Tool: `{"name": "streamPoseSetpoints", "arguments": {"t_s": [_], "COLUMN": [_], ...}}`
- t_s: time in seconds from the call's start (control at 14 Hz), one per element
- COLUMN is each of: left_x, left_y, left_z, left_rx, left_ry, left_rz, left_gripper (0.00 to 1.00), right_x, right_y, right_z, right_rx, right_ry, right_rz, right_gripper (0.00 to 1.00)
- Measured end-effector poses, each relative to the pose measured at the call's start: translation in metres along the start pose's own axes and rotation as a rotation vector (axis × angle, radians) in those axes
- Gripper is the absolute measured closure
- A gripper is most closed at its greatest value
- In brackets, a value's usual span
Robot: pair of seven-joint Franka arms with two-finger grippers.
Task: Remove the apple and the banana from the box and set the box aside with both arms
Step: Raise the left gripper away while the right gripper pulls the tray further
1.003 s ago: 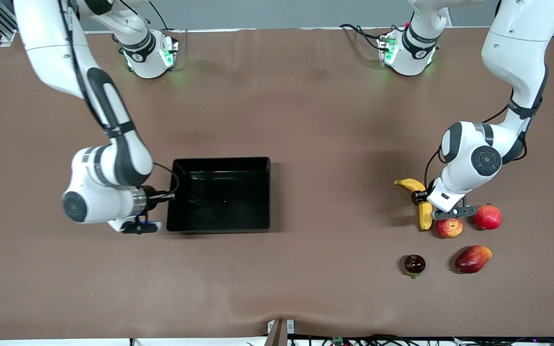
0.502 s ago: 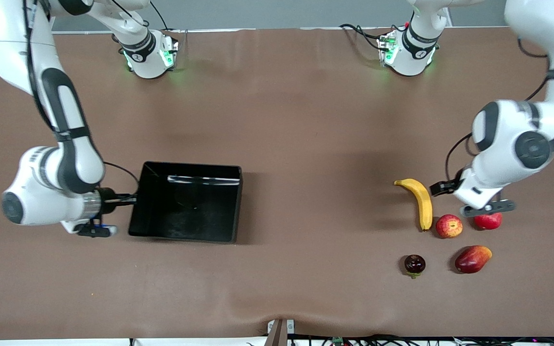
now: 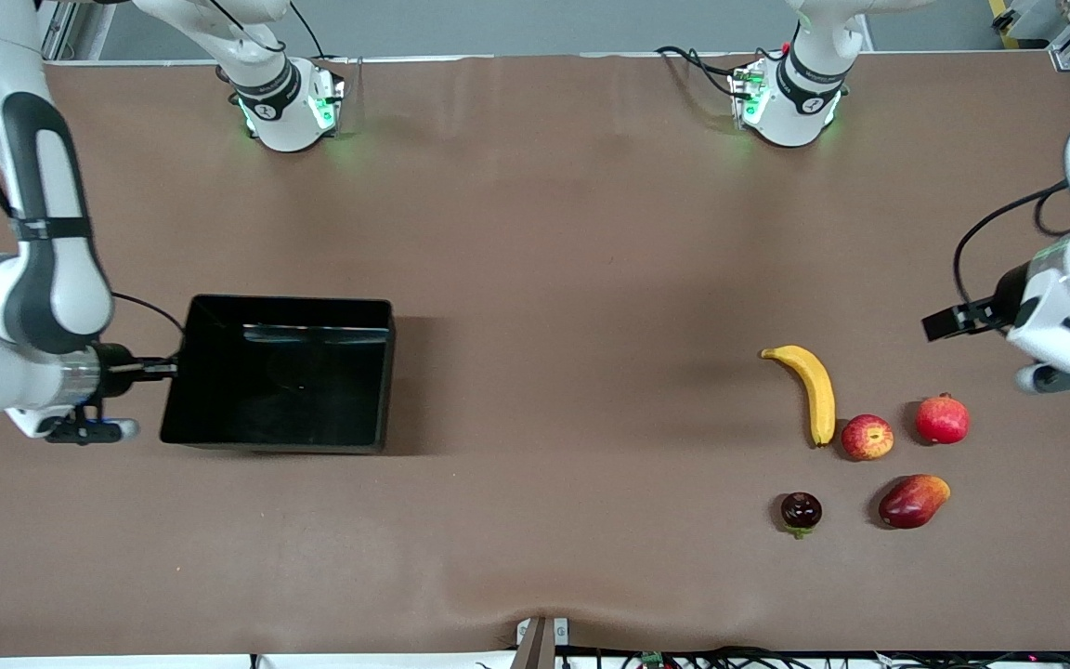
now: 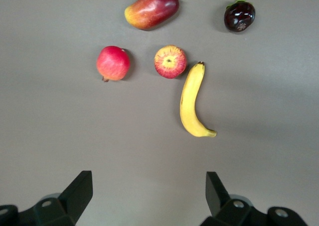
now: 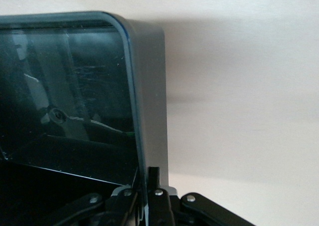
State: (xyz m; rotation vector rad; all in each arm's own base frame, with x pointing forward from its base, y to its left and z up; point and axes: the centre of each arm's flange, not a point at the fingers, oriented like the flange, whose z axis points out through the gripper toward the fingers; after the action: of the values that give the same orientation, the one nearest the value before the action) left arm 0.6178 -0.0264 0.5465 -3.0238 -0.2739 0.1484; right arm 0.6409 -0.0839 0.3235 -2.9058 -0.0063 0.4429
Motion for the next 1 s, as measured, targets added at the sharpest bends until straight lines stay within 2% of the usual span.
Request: {"name": "streamPoseSetpoints", "arguments": {"t_s": [0.29,0.43,0.57,1.0], "left_x": [-0.041,-0.06,-0.072,-0.091], "left_y": [-0.009,-0.013,-0.017,-0.021], "left_z": [-0.062,-0.085,-0.097,-0.11], "left_rx": [-0.001,0.0,0.002,-0.001], "left_ry": [0.046,0.071,0.086,0.107], "left_rz": [0.0,0.056,0.111,0.128], "left_gripper": [0.0,0.0,0.0,0.0], "right_x": [-0.011,-0.016,-0.021,-0.026], "right_y": [0.051,0.071,0.091,0.127], "right_z": [-0.004,-0.005,-0.005,0.017], "right_rx": [-0.024,-0.04,-0.037,-0.011], "right_ry": [-0.004,-0.009,-0.01,-0.037], "right_rz": [-0.011,0.001,0.026,0.064], "right_gripper": [0.94,0.94,0.94,0.94]}}
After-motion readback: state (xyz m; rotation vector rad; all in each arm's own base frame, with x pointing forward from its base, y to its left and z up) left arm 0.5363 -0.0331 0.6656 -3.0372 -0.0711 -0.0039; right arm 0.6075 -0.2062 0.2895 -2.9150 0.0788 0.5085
